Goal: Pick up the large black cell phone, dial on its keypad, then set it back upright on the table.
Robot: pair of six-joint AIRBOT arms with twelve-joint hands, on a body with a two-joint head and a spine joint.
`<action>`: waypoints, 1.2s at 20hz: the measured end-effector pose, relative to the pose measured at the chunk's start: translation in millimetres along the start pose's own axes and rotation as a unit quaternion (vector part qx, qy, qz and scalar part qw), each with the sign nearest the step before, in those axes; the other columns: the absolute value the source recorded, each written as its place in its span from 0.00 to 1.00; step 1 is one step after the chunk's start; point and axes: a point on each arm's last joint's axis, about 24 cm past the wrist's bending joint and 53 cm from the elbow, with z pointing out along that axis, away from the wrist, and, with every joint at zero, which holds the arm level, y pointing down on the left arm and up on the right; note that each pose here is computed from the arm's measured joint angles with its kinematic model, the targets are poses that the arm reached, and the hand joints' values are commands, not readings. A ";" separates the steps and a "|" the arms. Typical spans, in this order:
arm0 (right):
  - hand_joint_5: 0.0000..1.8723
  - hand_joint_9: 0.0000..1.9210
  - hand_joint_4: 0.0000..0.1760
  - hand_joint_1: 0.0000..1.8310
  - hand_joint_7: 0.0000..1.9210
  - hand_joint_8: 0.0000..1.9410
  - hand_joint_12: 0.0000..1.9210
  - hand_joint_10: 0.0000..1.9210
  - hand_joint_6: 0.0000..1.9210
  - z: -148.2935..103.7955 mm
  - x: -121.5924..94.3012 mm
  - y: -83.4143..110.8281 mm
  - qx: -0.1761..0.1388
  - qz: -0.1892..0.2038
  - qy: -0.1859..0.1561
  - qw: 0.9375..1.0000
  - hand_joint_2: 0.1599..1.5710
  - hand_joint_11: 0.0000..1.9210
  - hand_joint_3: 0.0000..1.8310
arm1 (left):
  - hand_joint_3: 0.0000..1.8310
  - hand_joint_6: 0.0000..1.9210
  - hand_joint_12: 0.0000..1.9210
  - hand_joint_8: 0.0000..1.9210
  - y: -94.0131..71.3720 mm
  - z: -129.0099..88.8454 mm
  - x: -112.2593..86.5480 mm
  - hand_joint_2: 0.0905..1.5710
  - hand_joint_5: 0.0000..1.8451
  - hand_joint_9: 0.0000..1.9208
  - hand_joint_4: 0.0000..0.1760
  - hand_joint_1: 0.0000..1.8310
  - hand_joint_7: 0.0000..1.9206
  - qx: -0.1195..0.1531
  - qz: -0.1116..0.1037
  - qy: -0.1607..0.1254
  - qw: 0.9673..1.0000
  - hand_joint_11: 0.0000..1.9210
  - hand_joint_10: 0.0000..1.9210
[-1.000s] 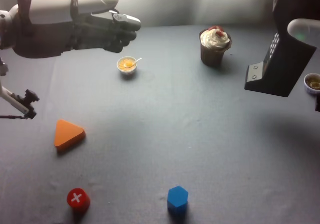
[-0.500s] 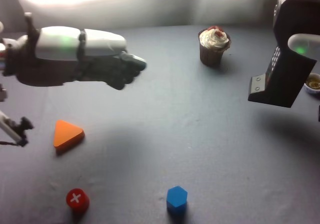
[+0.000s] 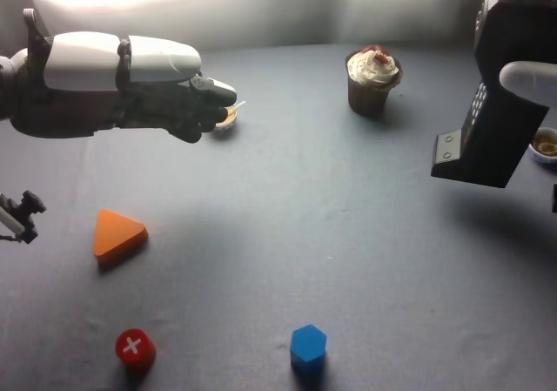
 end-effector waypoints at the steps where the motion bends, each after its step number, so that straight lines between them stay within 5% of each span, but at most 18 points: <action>1: 0.53 0.49 0.00 0.75 0.52 0.49 0.59 0.65 0.43 0.1 0.1 -1.1 0.000 0.000 0.000 1.000 0.67 0.48 0.00 | 0.00 0.00 0.37 0.00 -1.4 0.0 0.3 0.74 0.13 0.14 0.00 0.01 0.15 0.002 -0.001 0.000 1.000 0.00 0.00; 24: 0.53 0.49 0.00 0.75 0.50 0.51 0.58 0.65 0.43 1.9 -0.2 -6.9 -0.006 0.006 0.001 1.000 0.67 0.48 0.00 | 0.00 0.00 0.37 0.00 3.0 0.0 0.7 0.74 0.14 0.14 0.00 0.01 0.16 -0.005 0.000 0.001 1.000 0.00 0.00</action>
